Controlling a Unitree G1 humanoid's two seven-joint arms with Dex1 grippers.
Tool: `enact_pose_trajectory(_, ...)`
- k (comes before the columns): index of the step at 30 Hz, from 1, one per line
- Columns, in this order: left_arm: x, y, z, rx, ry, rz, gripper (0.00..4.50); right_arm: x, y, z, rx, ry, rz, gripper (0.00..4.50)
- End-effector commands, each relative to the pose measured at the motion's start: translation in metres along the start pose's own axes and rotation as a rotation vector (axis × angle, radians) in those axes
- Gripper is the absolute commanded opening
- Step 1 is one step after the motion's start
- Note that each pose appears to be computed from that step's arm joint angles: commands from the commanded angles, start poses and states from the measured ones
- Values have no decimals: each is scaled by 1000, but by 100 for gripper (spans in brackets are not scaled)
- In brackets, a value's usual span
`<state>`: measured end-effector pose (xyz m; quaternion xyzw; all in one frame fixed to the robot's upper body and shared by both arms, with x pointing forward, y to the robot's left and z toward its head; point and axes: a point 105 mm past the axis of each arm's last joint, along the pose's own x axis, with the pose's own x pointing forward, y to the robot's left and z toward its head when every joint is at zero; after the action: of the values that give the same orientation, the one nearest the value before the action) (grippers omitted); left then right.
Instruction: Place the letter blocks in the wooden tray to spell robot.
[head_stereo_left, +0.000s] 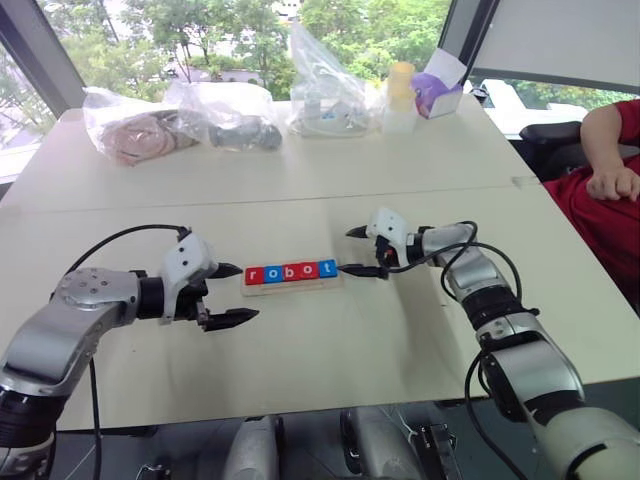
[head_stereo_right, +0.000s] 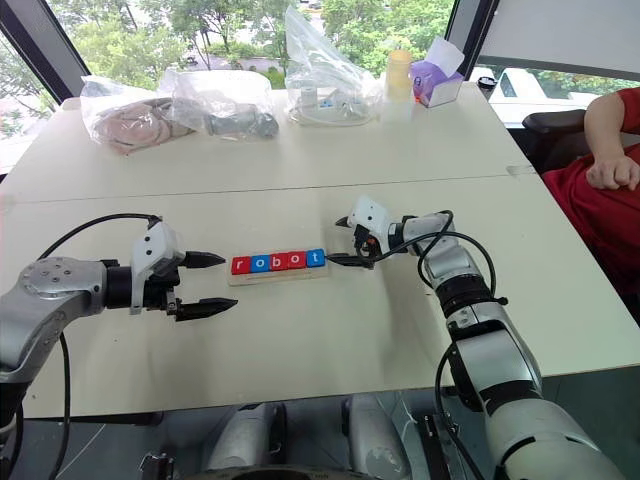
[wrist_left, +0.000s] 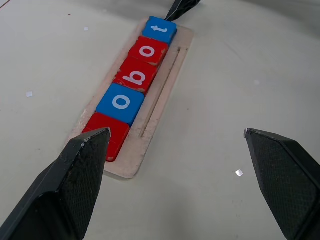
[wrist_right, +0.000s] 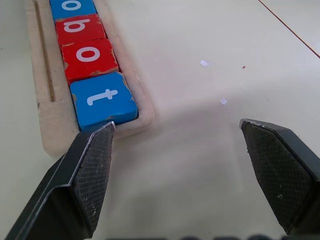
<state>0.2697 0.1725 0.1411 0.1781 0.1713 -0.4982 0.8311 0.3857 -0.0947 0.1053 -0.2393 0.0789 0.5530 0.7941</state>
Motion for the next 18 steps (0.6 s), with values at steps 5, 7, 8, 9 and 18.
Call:
enact_pose_trajectory(5,-2,0,5,19,-14,11,450,2,-3,10,-20,-33,-10,414)
enact_pose_trajectory(7,-2,0,5,18,-15,13,450,0,-4,9,-26,-23,-17,414)
enact_pose_trajectory(8,-3,1,4,18,-16,19,450,-2,-5,7,-30,-17,-24,414)
enact_pose_trajectory(9,-5,3,5,11,-26,31,450,-7,-7,5,-37,-7,-37,414)
enact_pose_trajectory(18,-47,5,-20,-114,-7,186,450,-65,6,16,56,-76,-145,414)
